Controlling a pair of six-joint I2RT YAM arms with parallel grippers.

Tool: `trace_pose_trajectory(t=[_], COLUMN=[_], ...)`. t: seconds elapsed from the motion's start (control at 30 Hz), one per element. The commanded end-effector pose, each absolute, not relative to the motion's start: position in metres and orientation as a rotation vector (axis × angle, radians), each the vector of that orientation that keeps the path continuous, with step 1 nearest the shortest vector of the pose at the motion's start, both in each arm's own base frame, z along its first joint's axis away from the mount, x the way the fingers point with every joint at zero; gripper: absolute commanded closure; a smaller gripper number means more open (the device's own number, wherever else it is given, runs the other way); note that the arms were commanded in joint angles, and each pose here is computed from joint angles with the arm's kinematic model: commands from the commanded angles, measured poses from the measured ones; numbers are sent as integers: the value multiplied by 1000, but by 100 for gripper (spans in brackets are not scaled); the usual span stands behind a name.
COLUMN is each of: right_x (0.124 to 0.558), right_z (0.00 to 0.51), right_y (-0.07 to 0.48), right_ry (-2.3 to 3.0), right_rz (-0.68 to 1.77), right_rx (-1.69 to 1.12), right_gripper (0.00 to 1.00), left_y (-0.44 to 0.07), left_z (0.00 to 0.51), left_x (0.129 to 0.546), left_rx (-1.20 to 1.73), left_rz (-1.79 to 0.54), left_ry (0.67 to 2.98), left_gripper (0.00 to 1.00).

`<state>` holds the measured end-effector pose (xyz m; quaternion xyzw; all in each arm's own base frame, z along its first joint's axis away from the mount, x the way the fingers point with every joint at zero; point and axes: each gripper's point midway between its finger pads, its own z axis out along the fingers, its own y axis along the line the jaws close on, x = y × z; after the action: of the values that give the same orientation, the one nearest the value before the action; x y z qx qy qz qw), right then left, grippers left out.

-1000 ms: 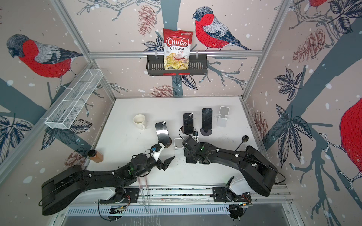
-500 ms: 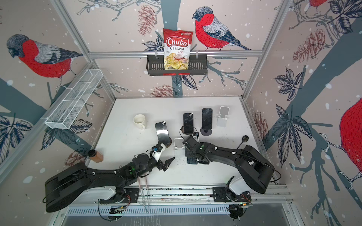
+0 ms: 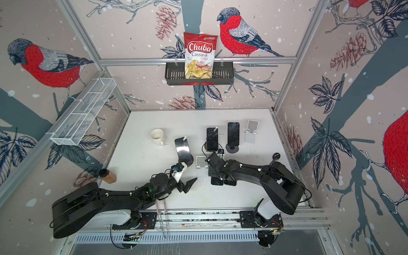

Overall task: Remove the phone from the phone stand
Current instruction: 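Carry the phone toward the robot and lower it beside the flat phone, then lay the green-edged phone flat on the table and open right gripper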

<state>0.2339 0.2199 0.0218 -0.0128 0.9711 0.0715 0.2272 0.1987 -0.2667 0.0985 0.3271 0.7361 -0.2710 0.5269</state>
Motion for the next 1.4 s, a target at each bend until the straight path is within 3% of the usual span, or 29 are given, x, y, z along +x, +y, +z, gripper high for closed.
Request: trace_pose_trajectory(t=[0.0, 1.37], right_x=[235, 229], right_z=[21, -6], right_y=[218, 219], right_ry=[2679, 2733], right_rz=[176, 35], right_rx=[-30, -56], right_gripper=[30, 26], left_y=[-272, -272], left_z=[113, 110], left_x=[200, 198], left_rx=[769, 781], left_rz=[-674, -676], left_ry=[1705, 1705], left_gripper=[4, 4])
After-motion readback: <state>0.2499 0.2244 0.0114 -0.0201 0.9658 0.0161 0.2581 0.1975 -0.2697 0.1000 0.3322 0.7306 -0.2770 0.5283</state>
